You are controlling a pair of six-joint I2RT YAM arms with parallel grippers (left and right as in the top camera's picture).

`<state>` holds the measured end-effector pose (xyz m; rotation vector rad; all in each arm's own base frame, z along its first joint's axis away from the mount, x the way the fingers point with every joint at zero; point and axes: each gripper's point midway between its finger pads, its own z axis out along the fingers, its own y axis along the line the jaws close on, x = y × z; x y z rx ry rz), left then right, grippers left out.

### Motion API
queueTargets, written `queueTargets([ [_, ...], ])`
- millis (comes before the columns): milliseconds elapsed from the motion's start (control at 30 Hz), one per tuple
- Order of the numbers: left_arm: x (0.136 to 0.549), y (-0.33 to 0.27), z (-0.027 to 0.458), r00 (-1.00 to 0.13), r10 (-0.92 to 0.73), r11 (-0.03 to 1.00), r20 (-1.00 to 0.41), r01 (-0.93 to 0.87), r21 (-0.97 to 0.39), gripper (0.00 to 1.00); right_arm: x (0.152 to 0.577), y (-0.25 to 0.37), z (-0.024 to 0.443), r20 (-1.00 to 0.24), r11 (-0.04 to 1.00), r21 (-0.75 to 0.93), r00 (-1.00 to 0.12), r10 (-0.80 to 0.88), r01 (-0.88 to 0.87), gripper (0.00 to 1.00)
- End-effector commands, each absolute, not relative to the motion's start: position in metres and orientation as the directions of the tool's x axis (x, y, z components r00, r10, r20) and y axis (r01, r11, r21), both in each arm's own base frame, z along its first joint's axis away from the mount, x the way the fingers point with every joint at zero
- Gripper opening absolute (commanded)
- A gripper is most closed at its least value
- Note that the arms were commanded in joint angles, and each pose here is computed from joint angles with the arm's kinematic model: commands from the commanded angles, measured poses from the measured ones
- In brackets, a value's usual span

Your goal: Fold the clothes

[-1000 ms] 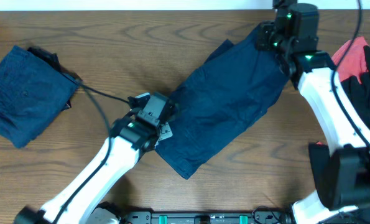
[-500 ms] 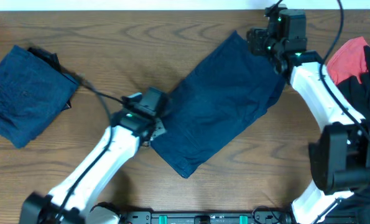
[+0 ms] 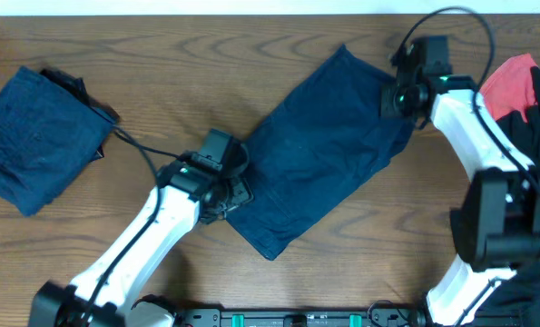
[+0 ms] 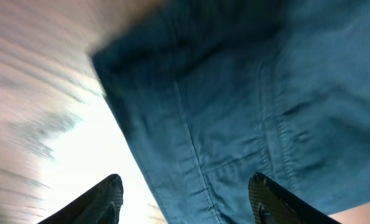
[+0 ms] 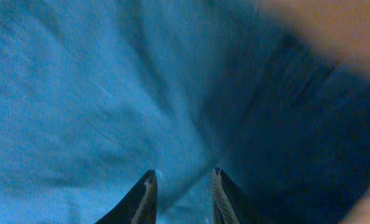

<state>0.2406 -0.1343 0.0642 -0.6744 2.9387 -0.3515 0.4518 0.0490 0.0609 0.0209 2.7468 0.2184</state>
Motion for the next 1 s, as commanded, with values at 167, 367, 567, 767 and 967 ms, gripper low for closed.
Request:
queueTargets([
  [167, 0.219, -0.156, 0.022, -0.9, -0.418, 0.882, 0.119, -0.434, -0.185, 0.72, 0.412, 0.015, -0.006, -0.138, 0.994, 0.045, -0.985, 0.105, 0.1, 0.26],
  [367, 0.218, -0.165, -0.004, -0.899, -0.406, 0.888, 0.163, -0.43, -0.162, 0.72, 0.399, 0.011, -0.011, -0.081, 0.993, 0.024, -0.989, 0.12, 0.118, 0.23],
  [567, 0.237, -0.135, -0.021, -0.899, -0.432, 0.896, 0.075, -0.437, -0.076, 0.72, 0.367, -0.001, -0.012, 0.041, 0.964, -0.031, -0.963, 0.265, 0.264, 0.19],
  [767, 0.278, -0.096, -0.02, -0.894, -0.448, 0.889, -0.024, -0.442, -0.121, 0.72, 0.342, 0.022, -0.008, 0.174, 0.936, 0.042, -0.925, 0.337, 0.349, 0.16],
  [967, 0.325, -0.071, -0.003, -0.884, -0.456, 0.873, -0.105, -0.422, -0.244, 0.71, 0.331, 0.063, -0.004, 0.249, 0.926, 0.118, -0.913, 0.322, 0.359, 0.16],
])
